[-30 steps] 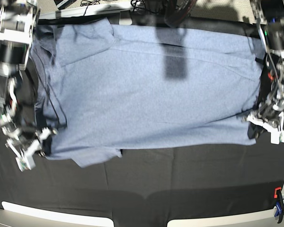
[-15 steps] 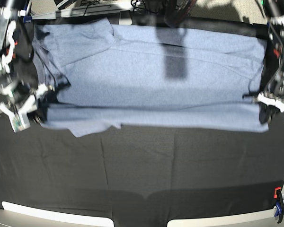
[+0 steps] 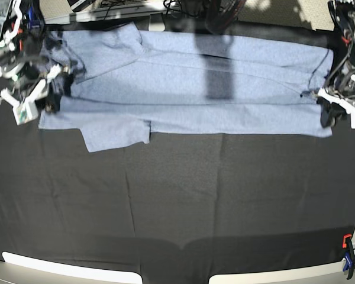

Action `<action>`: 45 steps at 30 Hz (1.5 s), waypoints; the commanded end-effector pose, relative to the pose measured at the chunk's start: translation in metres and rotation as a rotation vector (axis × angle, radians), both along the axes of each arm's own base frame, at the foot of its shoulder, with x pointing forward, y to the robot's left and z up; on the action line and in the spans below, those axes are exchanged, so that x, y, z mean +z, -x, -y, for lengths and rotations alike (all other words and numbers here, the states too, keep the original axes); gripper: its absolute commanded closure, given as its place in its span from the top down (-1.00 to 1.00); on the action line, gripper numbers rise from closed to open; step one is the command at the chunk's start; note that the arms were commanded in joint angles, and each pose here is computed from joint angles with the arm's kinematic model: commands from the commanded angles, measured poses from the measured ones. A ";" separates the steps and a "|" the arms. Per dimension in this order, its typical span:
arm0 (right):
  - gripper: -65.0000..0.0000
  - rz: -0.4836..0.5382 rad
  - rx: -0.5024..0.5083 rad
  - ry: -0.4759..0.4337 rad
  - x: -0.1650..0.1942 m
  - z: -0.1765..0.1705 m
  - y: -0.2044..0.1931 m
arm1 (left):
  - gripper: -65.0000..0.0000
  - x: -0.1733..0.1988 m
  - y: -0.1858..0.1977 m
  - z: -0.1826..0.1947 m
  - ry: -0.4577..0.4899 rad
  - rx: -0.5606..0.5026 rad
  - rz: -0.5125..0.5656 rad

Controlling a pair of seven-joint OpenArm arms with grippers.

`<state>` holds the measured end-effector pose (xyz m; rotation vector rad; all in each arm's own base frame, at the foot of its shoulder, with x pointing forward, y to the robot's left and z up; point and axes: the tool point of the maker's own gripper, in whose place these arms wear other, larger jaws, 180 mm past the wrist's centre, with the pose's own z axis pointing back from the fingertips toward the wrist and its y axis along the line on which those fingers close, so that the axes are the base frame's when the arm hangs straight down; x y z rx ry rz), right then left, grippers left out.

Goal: Layout the t-shirt on the table in an organized manner, then fold the t-shirt properly
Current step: 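Lift the hem with both grippers and fold it over onto the collar, then release the folded hem with both grippers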

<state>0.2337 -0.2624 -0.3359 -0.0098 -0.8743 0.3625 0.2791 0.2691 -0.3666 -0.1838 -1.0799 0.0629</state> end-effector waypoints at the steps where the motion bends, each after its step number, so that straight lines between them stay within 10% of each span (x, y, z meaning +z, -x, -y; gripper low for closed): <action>1: -1.00 0.029 0.005 0.012 0.010 0.003 -0.002 | -1.00 0.016 -0.007 -0.005 -0.019 0.000 0.051; 27: -1.00 -0.052 -0.114 -0.014 -0.009 0.014 0.023 | -1.00 -0.006 0.006 -0.012 -0.083 -0.033 -0.107; 31: -0.46 -0.092 -0.118 -0.012 -0.014 0.015 0.027 | -1.00 -0.006 0.008 -0.021 -0.115 -0.045 -0.143; 36: -0.29 -0.117 -0.069 -0.098 -0.003 0.006 0.026 | -0.09 0.001 0.008 -0.039 -0.179 -0.058 -0.168; 45: -0.29 0.048 -0.034 -0.156 0.047 0.001 -0.037 | -0.01 0.015 -0.003 -0.032 -0.094 -0.044 -0.089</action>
